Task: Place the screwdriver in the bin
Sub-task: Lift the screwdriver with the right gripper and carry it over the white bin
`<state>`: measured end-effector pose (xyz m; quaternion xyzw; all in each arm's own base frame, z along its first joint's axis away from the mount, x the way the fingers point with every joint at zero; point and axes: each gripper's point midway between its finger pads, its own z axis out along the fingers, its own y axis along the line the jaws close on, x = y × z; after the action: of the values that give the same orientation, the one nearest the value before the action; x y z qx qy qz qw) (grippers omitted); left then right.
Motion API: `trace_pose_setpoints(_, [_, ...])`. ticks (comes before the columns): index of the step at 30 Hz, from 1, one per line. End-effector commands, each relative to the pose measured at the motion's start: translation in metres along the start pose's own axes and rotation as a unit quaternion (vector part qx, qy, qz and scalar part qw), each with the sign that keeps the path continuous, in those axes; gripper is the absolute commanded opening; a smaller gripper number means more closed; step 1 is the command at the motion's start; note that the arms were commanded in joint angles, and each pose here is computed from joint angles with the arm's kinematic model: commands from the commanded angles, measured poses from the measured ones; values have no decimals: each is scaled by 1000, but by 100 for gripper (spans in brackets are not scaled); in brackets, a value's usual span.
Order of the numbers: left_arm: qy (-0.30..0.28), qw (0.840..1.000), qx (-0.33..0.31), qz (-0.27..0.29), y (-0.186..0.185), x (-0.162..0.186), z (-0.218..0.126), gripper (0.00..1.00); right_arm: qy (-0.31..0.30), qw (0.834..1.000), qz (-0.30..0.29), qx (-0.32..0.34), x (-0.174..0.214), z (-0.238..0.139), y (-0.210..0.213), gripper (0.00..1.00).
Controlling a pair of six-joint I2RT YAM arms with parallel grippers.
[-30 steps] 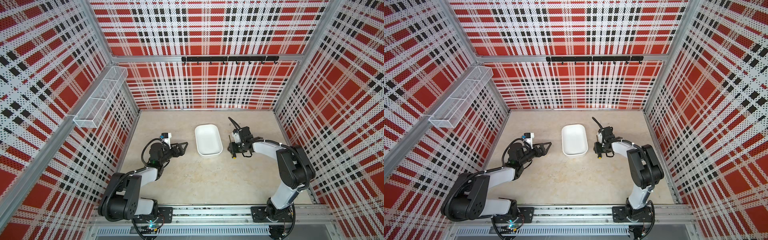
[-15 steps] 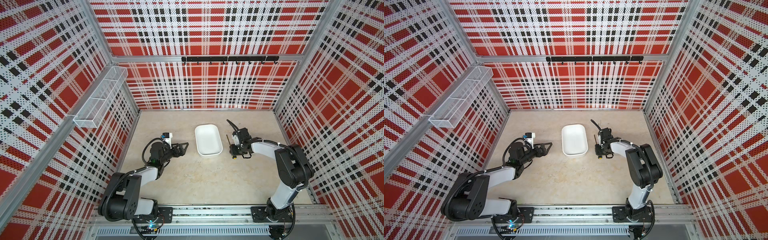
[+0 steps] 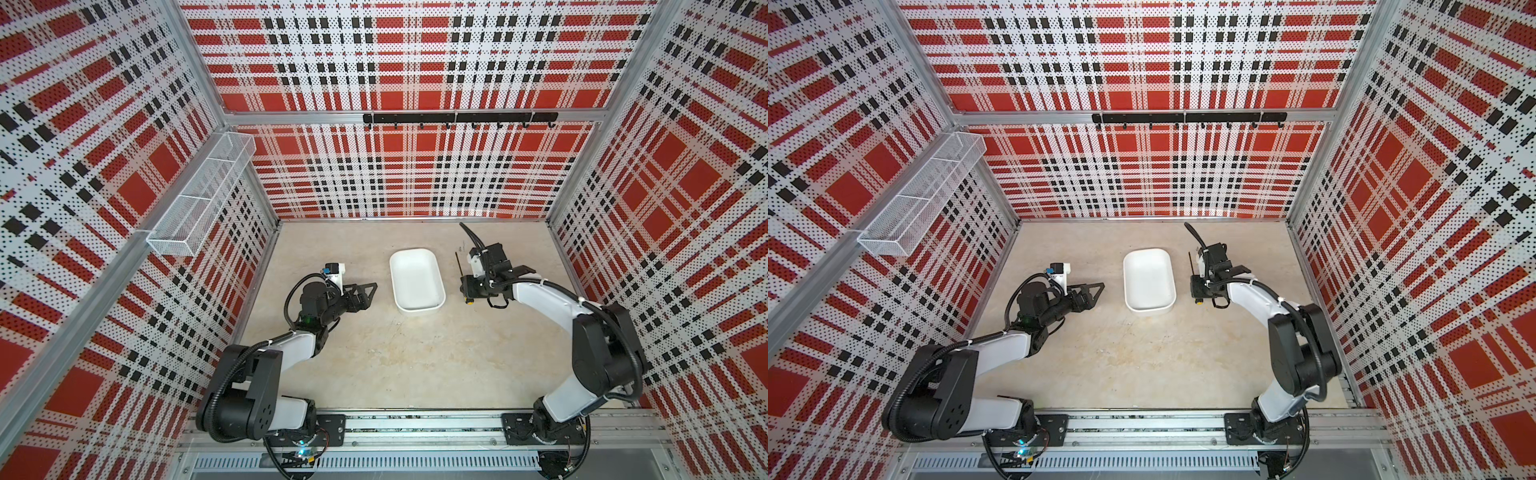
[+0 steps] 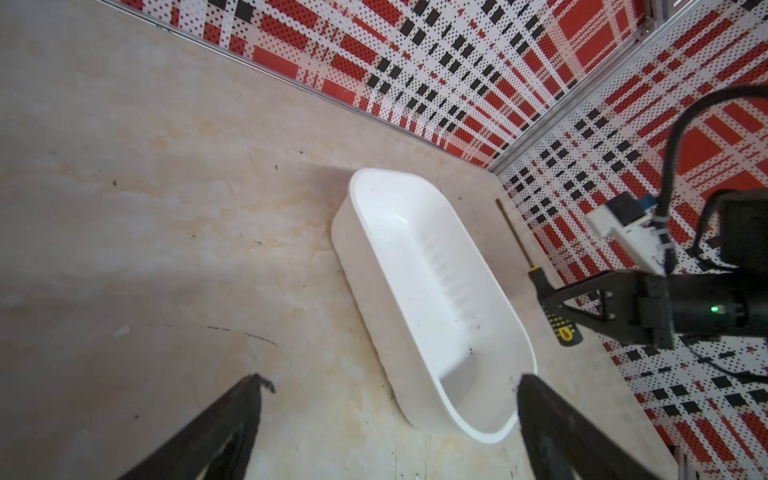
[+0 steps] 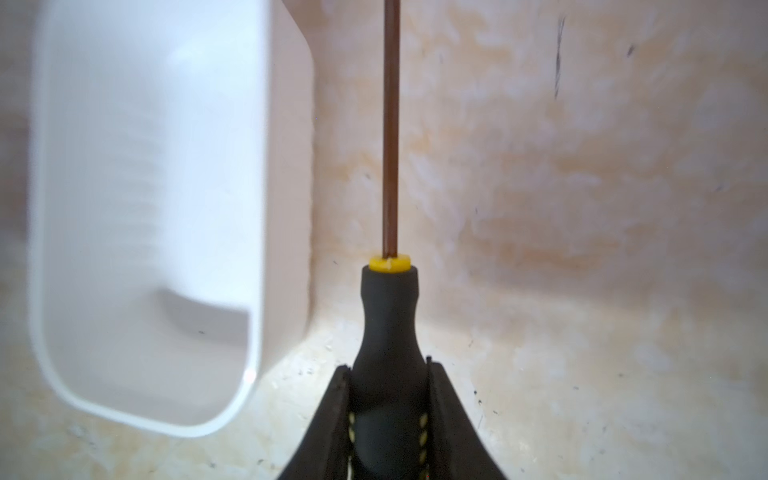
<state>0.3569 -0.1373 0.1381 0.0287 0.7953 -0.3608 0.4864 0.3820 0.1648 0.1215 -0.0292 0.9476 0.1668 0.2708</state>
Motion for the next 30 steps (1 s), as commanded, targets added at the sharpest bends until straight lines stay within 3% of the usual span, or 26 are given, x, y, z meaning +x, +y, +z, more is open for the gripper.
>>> trace_pose_setpoints(1, [-11, 1000, -5, 17, -2, -10, 2, 98, -67, 997, -9, -37, -35, -38, 38, 0])
trace_pose_setpoints(5, [-17, 1000, -12, 20, 0, -13, 3, 98, -123, 990, -30, -66, -55, -58, 90, 0])
trace_pose_setpoints(9, [-26, 999, -21, 26, 0, -18, 2, 98, -144, 986, -27, -77, -58, -52, 127, 0])
trace_pose_setpoints(18, [-30, 999, -20, 35, -1, -21, 1, 98, -80, 995, 42, -36, -36, 10, 135, 0])
trace_pose_setpoints(30, [-23, 999, -29, 38, 5, -17, 5, 98, -12, 999, 21, 49, -3, 61, 134, 0])
